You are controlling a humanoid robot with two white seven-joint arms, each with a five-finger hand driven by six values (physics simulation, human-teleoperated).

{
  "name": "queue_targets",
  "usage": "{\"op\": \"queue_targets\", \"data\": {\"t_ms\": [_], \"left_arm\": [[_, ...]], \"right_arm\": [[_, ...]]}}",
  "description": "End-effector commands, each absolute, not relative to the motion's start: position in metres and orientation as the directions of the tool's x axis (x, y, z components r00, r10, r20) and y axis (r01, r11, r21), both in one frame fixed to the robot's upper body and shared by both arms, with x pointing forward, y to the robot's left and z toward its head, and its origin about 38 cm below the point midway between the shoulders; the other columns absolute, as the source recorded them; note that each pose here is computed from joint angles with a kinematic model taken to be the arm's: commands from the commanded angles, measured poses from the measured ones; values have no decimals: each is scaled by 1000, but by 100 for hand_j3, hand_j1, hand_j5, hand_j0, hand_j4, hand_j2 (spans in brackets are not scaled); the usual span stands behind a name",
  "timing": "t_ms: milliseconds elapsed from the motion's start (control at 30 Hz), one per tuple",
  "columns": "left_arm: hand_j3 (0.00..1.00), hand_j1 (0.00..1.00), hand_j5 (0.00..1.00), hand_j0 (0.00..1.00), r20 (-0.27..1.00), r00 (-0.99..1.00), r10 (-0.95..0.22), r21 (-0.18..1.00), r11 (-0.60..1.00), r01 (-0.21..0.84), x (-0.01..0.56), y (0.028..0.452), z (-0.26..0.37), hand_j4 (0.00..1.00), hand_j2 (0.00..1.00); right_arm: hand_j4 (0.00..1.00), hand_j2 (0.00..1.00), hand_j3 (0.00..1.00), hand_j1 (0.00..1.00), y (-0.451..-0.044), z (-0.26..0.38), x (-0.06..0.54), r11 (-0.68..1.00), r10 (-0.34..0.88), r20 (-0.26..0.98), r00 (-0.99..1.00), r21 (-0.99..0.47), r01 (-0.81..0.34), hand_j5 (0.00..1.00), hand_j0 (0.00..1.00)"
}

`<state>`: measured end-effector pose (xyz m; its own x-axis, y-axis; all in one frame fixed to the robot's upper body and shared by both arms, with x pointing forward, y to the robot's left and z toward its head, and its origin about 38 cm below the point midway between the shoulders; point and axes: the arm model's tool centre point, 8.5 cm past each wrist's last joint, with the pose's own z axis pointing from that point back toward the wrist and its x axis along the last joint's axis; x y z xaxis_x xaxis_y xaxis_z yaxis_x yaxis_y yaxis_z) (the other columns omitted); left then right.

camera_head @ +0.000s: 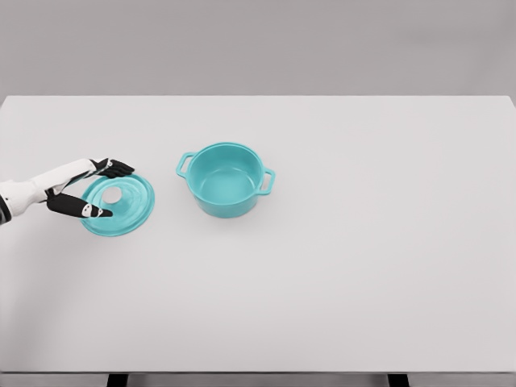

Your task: Cover the pot with left arm

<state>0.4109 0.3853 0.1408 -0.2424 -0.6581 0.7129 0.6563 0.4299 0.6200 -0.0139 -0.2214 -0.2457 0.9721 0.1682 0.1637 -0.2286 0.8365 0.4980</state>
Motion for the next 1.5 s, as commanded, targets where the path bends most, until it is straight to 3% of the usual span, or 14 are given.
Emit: {"op": "queue_targets", "data": {"t_ms": [0,1467], "left_arm": [[81,81,81,81,717,-241,-654,617,434,656,411,385,141,81,81],[78,78,78,78,724,-222,-653,616,469,633,413,387,132,78,78]], "right_arm": [[100,100,100,100,-221,-246,-14,836,168,165,972,498,-229,100,100],[100,100,100,100,-221,-246,-14,836,170,164,972,498,-230,100,100]]}}
